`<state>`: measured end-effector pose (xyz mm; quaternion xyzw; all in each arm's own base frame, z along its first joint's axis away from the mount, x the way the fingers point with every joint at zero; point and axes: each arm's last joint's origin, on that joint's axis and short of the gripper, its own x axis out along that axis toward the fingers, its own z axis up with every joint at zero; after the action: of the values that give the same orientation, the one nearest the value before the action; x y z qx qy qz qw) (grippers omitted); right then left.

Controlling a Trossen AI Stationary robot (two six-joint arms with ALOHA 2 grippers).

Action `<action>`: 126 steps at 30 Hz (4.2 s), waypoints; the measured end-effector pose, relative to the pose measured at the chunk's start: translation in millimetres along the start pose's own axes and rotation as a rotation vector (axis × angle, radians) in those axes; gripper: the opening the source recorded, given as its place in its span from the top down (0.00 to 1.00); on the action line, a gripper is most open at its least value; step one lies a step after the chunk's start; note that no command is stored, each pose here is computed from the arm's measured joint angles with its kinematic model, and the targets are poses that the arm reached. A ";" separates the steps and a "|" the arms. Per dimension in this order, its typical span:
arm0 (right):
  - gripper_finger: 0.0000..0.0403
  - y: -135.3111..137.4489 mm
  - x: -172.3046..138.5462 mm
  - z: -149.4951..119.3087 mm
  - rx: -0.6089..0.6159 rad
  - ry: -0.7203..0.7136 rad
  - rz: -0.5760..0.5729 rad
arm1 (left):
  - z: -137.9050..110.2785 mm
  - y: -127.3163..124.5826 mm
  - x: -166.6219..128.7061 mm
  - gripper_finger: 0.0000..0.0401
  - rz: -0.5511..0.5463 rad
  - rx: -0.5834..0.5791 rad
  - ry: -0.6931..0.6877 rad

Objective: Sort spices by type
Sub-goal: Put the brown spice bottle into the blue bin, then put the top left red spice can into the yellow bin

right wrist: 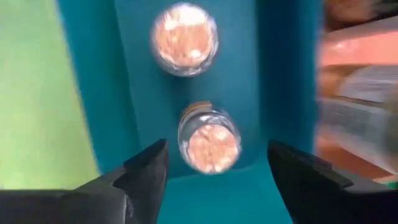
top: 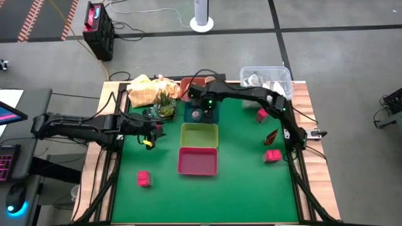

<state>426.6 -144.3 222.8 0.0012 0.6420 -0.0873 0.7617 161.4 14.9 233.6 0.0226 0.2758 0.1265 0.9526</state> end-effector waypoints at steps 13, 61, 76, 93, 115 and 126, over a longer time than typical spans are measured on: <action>0.23 35.8 -65.4 -22.4 0.017 -0.287 -0.019 | 9.6 13.2 -13.7 0.34 0.057 -0.029 0.126; 0.23 128.7 -91.6 -112.2 0.040 -0.868 -0.151 | -1.6 48.9 37.1 0.25 0.062 -0.001 0.640; 0.23 134.7 -91.4 -113.9 0.029 -0.859 -0.137 | -6.9 48.4 52.9 0.49 0.043 0.009 0.718; 0.24 134.5 -102.9 -160.9 0.186 -0.766 -0.174 | 99.5 18.5 32.8 0.49 -0.102 0.160 0.396; 0.26 141.0 -98.5 -210.4 0.286 -0.894 -0.100 | 116.1 -29.0 133.5 0.46 -0.296 0.884 0.387; 0.26 150.8 -100.3 -213.5 0.257 -0.903 -0.093 | 107.5 -26.6 135.0 0.46 -0.426 1.509 0.338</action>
<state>222.0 41.7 266.8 0.0286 0.2297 -0.1919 0.9537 334.7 26.2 251.5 0.5882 0.4257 -0.2770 0.6294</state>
